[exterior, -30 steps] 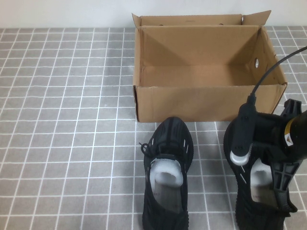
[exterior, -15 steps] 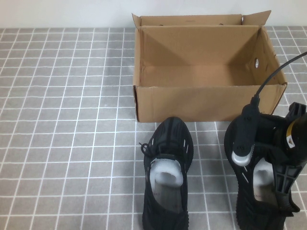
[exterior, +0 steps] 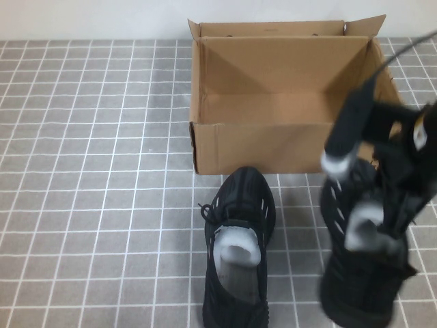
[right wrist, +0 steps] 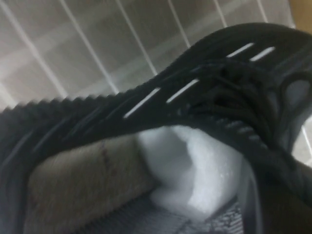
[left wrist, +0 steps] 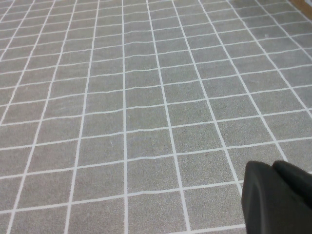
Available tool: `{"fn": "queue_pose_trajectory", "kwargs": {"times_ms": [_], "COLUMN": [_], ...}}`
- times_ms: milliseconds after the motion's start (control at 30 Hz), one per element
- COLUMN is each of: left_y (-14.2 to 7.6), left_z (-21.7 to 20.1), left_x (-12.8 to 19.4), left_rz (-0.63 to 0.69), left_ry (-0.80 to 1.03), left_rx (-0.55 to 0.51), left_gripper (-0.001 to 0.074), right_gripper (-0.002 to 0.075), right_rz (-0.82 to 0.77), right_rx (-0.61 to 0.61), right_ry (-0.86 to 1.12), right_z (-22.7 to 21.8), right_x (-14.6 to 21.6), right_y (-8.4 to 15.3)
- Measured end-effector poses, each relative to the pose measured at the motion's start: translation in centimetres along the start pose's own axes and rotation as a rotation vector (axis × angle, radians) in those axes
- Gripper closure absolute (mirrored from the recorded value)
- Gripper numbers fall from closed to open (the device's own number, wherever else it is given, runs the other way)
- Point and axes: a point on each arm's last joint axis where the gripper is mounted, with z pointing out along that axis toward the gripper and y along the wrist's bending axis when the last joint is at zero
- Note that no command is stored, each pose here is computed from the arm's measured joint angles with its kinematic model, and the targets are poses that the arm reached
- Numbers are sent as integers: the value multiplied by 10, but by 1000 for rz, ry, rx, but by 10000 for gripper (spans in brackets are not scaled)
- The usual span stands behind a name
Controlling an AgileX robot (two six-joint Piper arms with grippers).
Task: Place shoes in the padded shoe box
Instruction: Pick up the shoe from the table, then place the shoe in the shoe box
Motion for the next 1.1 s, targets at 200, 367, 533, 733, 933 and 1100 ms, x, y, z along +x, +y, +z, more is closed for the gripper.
{"fn": "queue_pose_trajectory", "kwargs": {"times_ms": [200, 367, 533, 733, 933, 1100], "left_y": [0, 0, 0, 0, 0, 0], "left_z": [0, 0, 0, 0, 0, 0], "left_x": [0, 0, 0, 0, 0, 0], "left_rz": [0, 0, 0, 0, 0, 0], "left_ry": [0, 0, 0, 0, 0, 0], "left_rx": [0, 0, 0, 0, 0, 0], "left_gripper": [739, 739, 739, 739, 739, 739], "right_gripper": [728, 727, 728, 727, 727, 728], "right_rz": [129, 281, 518, 787, 938, 1048], "right_rx": [-81, -119, -136, -109, -105, -85], "right_ry": [-184, -300, -315, -395, -552, -668], "right_z": [-59, -90, -93, -71, -47, -33], "right_x": [-25, -40, -55, -78, -104, -110], "right_y": [-6, -12, -22, -38, -56, -81]}}
